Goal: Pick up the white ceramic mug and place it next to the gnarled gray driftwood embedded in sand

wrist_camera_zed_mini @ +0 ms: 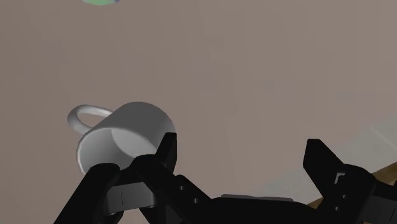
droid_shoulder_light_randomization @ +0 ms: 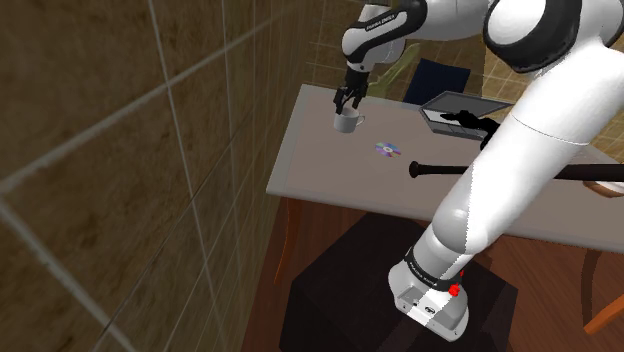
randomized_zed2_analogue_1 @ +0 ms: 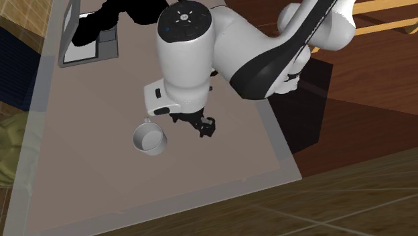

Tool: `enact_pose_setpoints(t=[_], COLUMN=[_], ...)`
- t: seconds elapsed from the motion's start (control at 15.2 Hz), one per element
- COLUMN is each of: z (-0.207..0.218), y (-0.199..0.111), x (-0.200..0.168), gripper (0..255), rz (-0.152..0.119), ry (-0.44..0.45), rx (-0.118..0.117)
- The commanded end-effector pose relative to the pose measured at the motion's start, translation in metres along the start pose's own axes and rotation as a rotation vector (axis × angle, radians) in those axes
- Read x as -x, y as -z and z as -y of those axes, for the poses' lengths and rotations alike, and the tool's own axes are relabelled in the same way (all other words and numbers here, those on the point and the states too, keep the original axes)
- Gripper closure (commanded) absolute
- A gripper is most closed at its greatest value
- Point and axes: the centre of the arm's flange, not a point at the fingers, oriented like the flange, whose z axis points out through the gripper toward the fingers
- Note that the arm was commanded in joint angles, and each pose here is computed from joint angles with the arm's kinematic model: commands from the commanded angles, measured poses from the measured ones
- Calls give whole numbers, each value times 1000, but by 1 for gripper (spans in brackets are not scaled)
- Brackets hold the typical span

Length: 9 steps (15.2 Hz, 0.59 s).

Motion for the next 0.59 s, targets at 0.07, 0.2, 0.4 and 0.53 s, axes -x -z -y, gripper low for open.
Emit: enact_pose_setpoints(t=[0.07,0.2,0.4,0.53], z=[-24,-40,-65,-74], y=[-24,-38,-60,-68], x=[-25,-40,-62,-71], gripper=[0,0,0,0], rz=[-3,-4,-7,-8], ry=[1,2,2,2], rx=[-1,-1,-3,-3])
